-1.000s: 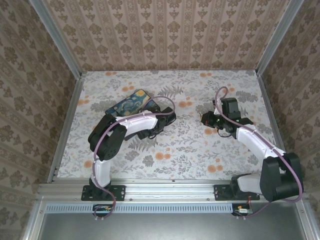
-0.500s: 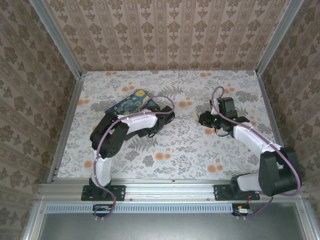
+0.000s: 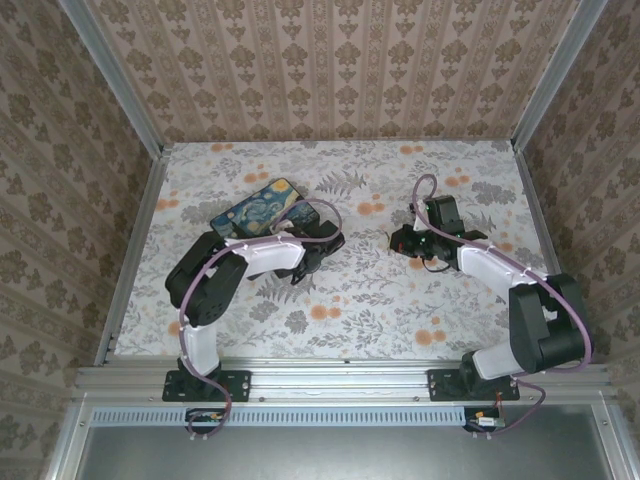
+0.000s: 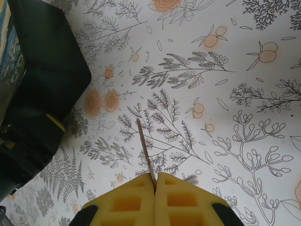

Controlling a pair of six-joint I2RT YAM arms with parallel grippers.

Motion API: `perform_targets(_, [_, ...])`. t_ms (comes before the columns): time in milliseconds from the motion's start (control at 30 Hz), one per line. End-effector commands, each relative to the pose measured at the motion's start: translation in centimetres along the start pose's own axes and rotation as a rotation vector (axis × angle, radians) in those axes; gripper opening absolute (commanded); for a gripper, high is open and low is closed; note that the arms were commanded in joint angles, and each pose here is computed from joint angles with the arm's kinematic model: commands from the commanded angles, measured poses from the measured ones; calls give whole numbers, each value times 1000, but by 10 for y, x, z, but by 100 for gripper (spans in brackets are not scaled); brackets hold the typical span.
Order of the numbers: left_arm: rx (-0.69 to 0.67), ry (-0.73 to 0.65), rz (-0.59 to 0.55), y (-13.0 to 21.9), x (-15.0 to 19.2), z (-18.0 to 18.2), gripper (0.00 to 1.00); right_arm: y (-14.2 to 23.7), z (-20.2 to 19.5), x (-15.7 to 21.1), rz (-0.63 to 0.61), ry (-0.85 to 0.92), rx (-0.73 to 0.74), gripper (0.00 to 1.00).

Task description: Unlock the padlock with the key

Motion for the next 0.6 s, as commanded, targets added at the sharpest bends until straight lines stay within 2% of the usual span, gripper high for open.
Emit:
perform_targets(0, [31,52,-68,11,-12,1,62,-1,13,-10,-16,7,-51,0])
perform_targets(200, [27,56,-24,0,-7,1,60,-3,13,-7,-7,8,-54,0])
perform_targets(567, [14,44,-17,-6,-4,4,46,-2,13,-5,6,16,-58,0])
Point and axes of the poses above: each hand's point on the last joint's axis, 136 mm out from that joint toward the fingers, its own y axis back along the fingers, its own z axis along the line the jaws close on, x = y × z, the point moved 6 cm from there along y, back along the fingers, and after that the axes turned 3 degrees about -y, right-handed, at the moved point
